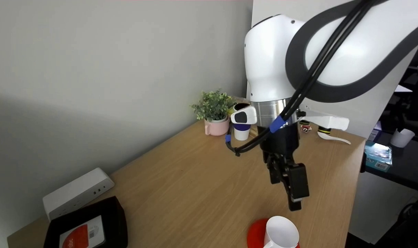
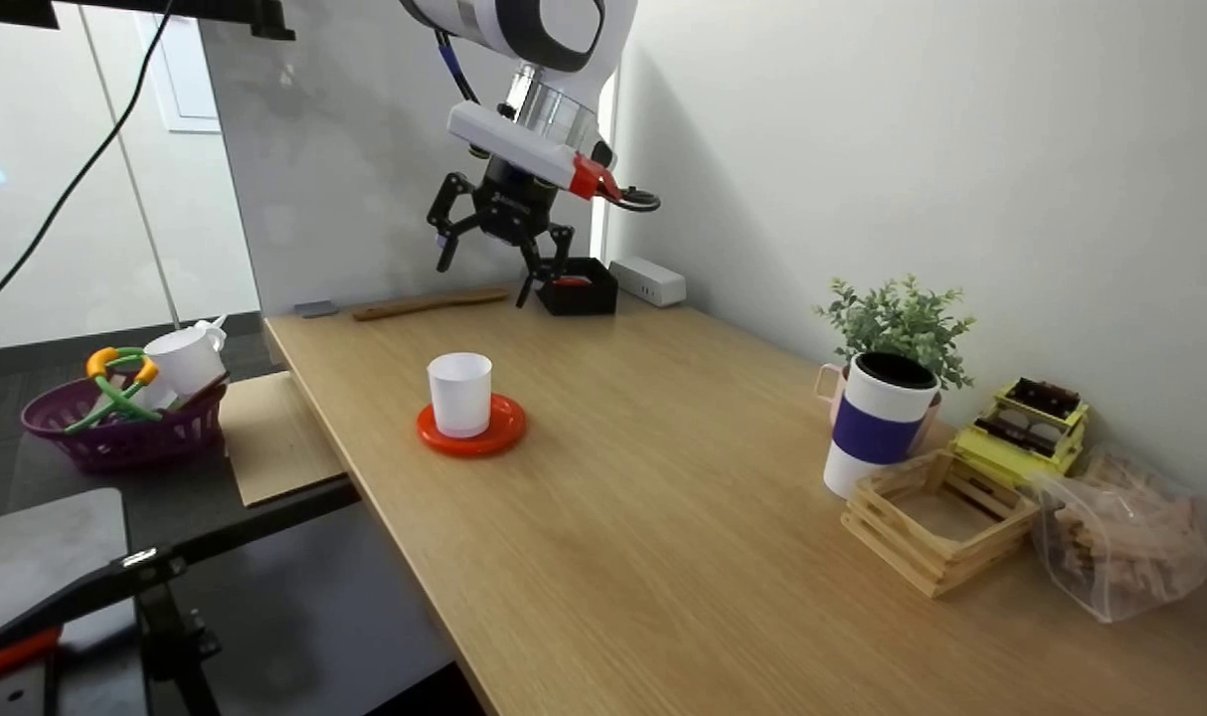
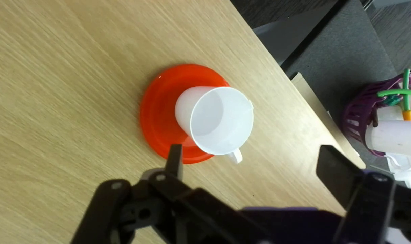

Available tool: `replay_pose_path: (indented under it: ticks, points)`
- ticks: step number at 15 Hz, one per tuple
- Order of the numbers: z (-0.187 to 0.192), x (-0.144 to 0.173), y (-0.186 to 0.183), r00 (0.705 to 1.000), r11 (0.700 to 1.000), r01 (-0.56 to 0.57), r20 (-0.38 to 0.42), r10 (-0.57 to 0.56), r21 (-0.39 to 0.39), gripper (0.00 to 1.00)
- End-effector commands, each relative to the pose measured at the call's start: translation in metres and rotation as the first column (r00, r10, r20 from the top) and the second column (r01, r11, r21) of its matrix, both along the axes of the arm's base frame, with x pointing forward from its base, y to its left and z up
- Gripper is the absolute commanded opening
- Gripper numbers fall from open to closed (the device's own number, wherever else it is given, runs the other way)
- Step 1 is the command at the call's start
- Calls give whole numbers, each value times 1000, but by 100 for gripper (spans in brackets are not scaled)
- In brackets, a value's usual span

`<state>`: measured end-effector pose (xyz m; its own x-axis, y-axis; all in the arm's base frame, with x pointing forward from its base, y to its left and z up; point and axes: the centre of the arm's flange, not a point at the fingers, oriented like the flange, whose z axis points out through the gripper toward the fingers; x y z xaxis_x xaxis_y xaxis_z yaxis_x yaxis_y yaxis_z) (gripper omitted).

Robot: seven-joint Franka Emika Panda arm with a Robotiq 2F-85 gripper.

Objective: Put the white mug on the table

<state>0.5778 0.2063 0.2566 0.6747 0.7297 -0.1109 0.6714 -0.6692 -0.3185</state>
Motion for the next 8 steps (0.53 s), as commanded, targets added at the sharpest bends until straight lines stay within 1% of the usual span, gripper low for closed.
replay_pose_path:
  ticks: [1, 3, 8]
  points:
    - [0, 0, 0, 1000, 1000, 0, 0, 0, 0, 100]
    - [-8, 5, -1, 1000, 1000, 9, 0, -9, -6, 100]
    - [-33, 7, -7, 998, 999, 52, -29, -52, -12, 100]
